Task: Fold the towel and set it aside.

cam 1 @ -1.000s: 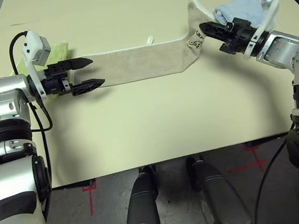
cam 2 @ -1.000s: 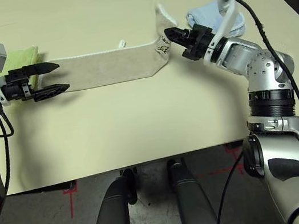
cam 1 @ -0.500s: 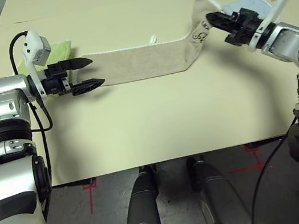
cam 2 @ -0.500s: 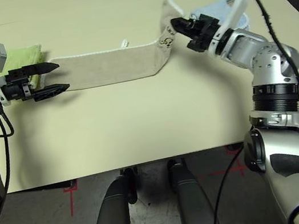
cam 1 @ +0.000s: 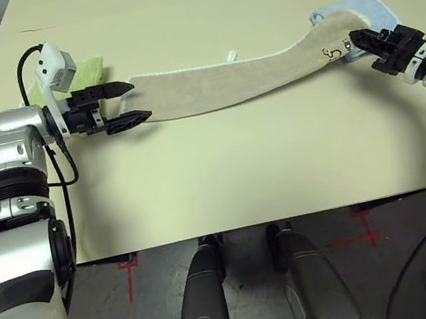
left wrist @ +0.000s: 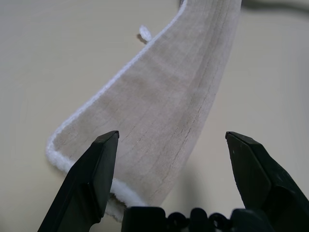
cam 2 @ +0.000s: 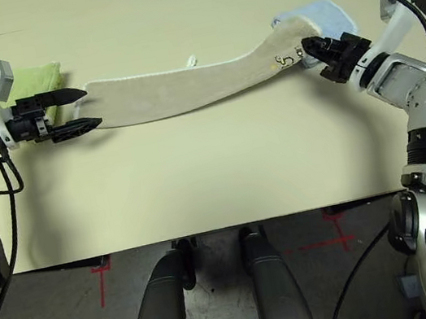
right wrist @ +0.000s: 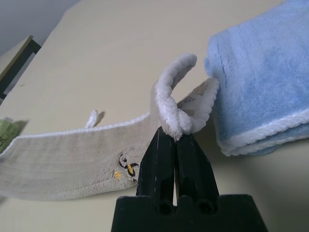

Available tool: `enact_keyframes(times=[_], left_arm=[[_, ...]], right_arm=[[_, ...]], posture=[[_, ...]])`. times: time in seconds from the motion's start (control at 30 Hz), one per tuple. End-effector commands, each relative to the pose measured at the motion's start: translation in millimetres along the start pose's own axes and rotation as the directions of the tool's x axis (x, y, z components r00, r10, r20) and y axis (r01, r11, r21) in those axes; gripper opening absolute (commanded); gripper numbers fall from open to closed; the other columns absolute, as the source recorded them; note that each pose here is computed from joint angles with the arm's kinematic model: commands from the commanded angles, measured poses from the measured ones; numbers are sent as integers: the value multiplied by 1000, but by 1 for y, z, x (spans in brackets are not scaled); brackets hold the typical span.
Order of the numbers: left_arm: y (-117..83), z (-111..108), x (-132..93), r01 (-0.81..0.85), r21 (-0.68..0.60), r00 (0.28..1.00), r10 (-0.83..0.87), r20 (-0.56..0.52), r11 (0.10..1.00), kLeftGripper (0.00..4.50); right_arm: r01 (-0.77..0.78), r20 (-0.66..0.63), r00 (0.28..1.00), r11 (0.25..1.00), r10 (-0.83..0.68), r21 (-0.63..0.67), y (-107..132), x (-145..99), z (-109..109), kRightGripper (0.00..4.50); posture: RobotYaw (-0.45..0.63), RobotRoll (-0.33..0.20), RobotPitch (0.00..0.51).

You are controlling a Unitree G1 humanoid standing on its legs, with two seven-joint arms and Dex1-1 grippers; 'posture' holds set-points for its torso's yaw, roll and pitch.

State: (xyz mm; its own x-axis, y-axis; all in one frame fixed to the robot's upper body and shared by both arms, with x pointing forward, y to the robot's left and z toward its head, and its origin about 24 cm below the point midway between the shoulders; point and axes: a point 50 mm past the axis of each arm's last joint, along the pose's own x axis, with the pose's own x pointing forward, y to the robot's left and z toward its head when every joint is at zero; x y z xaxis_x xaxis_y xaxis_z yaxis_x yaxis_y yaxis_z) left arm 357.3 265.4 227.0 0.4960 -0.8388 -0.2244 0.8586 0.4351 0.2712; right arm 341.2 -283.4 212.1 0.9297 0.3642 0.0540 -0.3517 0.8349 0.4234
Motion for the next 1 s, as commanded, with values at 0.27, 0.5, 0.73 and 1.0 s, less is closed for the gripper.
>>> enact_keyframes(times=[0.27, 0.5, 0.73, 1.0], left_arm=[[2, 4, 0, 1, 13, 1000, -1, -11, 1000, 4500], [2, 4, -1, 0, 15, 1000, 0, -14, 1000, 4500], [2, 3, -1, -7, 16, 1000, 7, -15, 1000, 4500], [2, 2, -1, -11, 12, 1000, 11, -17, 1000, 4500]], right_arm=[[-193, 2, 981, 977, 194, -93, 41, 24, 12, 17], [-432, -122, 901, 885, 416, -171, 77, 29, 13, 17], [-549, -288, 828, 798, 481, -247, 95, 31, 2, 17], [-570, -401, 806, 751, 434, -333, 105, 41, -22, 17]], posture=[[-18, 0, 260], [-7, 0, 252], [-3, 0, 249], [-1, 0, 251]])
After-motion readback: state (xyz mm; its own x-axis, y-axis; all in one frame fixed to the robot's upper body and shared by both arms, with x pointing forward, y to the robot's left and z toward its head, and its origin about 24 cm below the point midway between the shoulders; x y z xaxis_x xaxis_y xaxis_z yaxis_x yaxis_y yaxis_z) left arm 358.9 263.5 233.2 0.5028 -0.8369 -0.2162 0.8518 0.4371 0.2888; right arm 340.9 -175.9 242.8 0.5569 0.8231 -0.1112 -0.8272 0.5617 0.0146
